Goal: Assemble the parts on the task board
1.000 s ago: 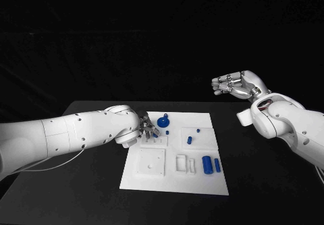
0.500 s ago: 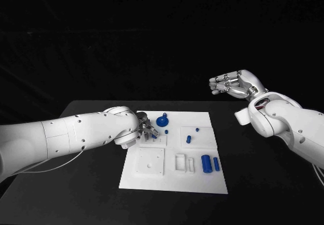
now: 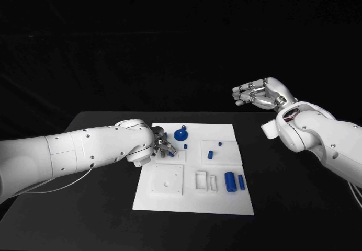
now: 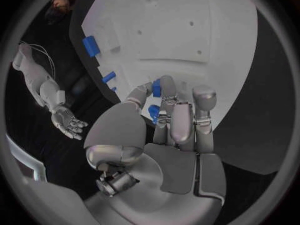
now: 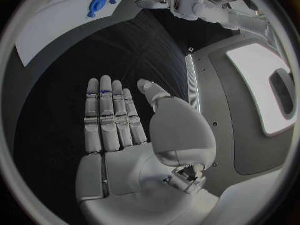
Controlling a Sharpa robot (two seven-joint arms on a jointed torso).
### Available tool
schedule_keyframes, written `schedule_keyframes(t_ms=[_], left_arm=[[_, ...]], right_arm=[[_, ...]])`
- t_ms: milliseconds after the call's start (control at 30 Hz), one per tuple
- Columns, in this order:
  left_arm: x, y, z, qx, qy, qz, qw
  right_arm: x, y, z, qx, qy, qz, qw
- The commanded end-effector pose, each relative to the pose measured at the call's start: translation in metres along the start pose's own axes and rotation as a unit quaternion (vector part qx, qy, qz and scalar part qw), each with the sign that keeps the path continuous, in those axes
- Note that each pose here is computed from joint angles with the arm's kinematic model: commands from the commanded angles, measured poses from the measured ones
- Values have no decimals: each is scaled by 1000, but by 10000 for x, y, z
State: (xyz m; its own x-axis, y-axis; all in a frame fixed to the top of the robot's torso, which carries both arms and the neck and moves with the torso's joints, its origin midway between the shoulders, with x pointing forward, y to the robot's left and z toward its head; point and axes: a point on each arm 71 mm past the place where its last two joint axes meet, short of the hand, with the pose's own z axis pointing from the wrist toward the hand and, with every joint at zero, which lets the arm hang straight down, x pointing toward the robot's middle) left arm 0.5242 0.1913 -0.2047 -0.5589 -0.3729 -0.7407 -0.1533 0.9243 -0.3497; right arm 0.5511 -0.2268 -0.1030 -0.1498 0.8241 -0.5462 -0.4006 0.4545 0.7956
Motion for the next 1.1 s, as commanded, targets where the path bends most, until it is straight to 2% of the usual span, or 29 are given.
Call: schedule_keyframes(t_ms=[33, 1100], left_arm=[[22, -17, -1, 5, 11, 12, 1000], [19, -13, 18, 6, 2, 15, 1000]], right_arm=[[17, 3, 3, -3, 11, -6, 1000], [42, -3, 9, -2, 14, -5, 1000]])
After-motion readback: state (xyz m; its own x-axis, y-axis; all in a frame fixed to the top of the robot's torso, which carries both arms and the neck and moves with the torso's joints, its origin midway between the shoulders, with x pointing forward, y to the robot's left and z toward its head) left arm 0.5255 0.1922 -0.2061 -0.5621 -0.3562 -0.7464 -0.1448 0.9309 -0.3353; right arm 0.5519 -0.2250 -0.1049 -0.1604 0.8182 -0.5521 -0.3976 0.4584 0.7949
